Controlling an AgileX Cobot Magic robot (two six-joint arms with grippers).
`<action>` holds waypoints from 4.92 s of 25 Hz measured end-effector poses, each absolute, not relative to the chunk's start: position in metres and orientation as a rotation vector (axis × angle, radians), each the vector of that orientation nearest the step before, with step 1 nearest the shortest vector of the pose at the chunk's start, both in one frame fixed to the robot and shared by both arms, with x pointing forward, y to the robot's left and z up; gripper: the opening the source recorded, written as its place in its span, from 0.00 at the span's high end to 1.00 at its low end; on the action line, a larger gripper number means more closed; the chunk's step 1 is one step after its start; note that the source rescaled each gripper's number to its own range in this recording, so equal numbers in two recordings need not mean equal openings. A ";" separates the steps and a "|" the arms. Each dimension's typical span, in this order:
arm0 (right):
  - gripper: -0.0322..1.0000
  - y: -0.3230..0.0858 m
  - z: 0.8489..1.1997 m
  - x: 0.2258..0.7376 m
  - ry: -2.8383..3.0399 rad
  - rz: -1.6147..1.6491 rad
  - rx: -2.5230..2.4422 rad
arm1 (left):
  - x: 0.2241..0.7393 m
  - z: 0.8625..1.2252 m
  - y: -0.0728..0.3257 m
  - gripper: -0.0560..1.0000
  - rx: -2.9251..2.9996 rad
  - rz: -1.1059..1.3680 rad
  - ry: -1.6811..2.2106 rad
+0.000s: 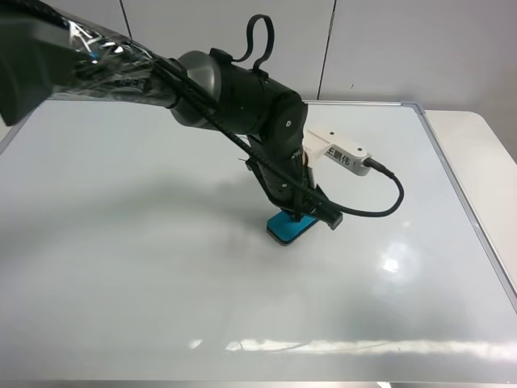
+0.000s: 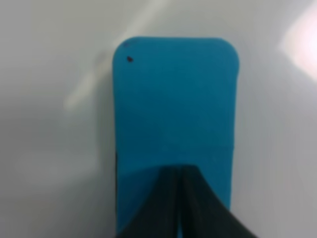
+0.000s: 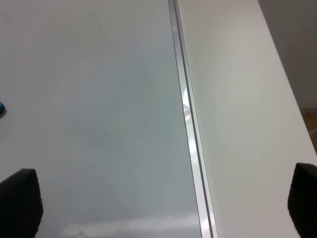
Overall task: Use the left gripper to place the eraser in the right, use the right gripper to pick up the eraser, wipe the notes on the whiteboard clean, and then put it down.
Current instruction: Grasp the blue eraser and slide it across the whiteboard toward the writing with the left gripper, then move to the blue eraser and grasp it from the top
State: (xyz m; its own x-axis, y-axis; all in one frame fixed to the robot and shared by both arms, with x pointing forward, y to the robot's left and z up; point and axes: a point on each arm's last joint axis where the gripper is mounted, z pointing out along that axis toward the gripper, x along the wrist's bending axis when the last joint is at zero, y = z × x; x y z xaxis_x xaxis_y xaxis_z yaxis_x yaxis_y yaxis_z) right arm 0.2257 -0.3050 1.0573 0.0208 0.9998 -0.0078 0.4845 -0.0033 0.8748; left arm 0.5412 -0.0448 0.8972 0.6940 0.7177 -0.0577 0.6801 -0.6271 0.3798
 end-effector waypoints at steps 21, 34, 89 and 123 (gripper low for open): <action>0.00 -0.305 1.058 0.226 1.549 0.912 1.574 | 0.578 0.928 -0.086 0.95 2.569 0.146 1.092; 0.00 -0.305 1.058 0.226 1.549 0.912 1.574 | 0.582 1.017 -0.073 0.04 2.576 0.348 1.053; 0.00 -0.305 1.058 0.226 1.549 0.912 1.574 | 0.154 1.217 0.329 0.00 1.040 1.449 1.621; 0.00 -0.305 1.058 0.226 1.549 0.913 1.575 | 0.228 1.057 0.309 0.00 1.362 0.960 1.710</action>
